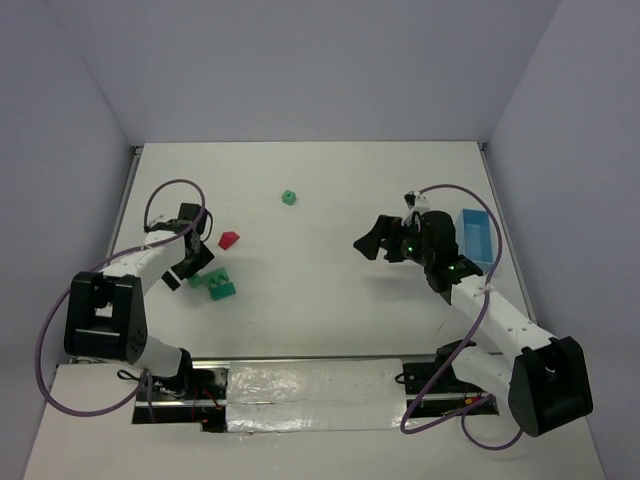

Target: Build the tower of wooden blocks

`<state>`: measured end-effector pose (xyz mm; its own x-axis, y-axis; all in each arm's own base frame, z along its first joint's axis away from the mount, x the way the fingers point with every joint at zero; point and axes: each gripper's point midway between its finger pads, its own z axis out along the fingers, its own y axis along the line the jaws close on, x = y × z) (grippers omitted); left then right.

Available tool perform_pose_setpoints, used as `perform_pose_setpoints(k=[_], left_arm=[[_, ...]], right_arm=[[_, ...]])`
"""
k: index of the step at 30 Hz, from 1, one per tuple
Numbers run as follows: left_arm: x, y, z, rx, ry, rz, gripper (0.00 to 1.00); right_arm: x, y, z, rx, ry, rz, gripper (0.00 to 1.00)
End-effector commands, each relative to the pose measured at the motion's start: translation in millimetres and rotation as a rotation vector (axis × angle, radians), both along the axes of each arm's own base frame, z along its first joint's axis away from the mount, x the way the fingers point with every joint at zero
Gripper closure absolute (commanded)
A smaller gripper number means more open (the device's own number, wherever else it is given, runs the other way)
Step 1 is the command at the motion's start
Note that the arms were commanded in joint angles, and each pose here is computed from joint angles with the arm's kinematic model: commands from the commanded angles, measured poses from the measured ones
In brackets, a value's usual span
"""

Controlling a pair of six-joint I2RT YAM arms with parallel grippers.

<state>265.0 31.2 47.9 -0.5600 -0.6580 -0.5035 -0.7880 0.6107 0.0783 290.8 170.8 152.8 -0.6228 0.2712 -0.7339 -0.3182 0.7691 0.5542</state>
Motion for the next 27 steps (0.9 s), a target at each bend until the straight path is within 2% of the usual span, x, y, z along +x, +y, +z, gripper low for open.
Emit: perform_pose_setpoints(k=[1,6,10,12,13,16,17,18,22,24,25,26,27], left_arm=[[16,-3,-7,-0.029,-0.066,0.036,0.12],[17,-5,-22,-0.05,-0.053,0.018,0.13],[14,-4,-25,-0.049,-0.046,0.024,0.25],[12,-4,-24,-0.049,-0.05,0.021,0.33],[13,-2,-19,-0.043,-0.065,0.023,0.44],[12,1,-10,-0.022,-0.08,0.023,0.56],[10,3,-3,-0.014,-0.087,0.022,0.66],[9,4,0,-0.009,-0.091,0.022,0.7],[22,8,41,0.034,-0.189,-0.023,0.91],[44,2,67,0.04,-0.298,-0.086,0.95],[55,-8,83,0.033,-0.365,-0.144,0.93],[68,-23,93,0.012,-0.402,-0.272,0.92],[91,-38,113,-0.007,-0.513,-0.338,0.9]], right_arm=[[6,4,14,0.023,-0.05,0.02,0.0],[5,5,13,0.023,-0.05,0.023,0.0],[6,4,12,0.019,-0.05,0.02,0.0],[6,4,12,0.018,-0.051,0.019,0.0],[6,4,12,0.018,-0.049,0.02,0.0],[7,5,11,0.018,-0.046,0.02,0.0],[7,5,10,0.017,-0.044,0.021,0.0],[7,5,11,0.018,-0.046,0.021,0.0],[8,3,10,0.011,-0.045,0.007,0.0],[9,1,9,0.006,-0.038,-0.005,0.0],[10,0,10,0.006,-0.036,-0.012,0.0],[11,-2,9,-0.001,-0.035,-0.028,0.0],[12,-4,10,-0.001,-0.035,-0.041,0.0]])
